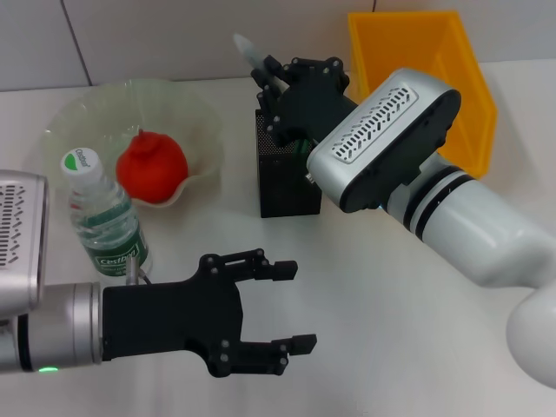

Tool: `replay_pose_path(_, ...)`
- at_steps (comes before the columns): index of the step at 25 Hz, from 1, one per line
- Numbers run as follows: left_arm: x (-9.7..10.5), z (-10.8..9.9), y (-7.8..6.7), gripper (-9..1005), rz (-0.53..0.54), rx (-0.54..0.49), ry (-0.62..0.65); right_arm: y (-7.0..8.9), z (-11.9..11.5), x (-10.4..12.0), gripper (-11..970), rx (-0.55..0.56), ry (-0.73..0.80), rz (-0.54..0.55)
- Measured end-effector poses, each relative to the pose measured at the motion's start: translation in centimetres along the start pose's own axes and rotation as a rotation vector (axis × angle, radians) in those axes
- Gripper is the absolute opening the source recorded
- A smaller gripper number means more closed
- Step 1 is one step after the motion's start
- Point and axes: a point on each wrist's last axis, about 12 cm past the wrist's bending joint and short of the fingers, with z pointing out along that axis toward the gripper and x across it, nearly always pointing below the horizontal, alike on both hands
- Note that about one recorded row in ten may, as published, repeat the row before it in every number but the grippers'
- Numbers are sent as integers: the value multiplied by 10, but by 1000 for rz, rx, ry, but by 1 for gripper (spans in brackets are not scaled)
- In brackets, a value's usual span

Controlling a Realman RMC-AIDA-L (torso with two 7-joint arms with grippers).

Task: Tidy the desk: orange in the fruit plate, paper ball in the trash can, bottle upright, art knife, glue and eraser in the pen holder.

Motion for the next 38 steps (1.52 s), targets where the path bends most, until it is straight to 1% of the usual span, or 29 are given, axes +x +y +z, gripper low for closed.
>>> replay_pose_path(9, 0, 1, -1, 800, -1, 6, 2, 0, 2, 3, 120, -4, 9, 15)
replay_pose_path(13, 0, 1, -1, 800, -1, 5, 2, -1, 3, 5, 120, -9, 16, 40)
replay_pose_path(24, 0, 1, -1, 801, -2, 4, 3, -1, 4, 6, 143, -14, 21, 46)
replay_pose_path(33, 0, 1, -1, 801, -2, 5, 2, 7, 6, 5, 162, -52, 34, 40)
replay_pose_path(38, 0, 1, -1, 800, -2, 9, 1, 8, 6, 5, 173, -60, 35, 34)
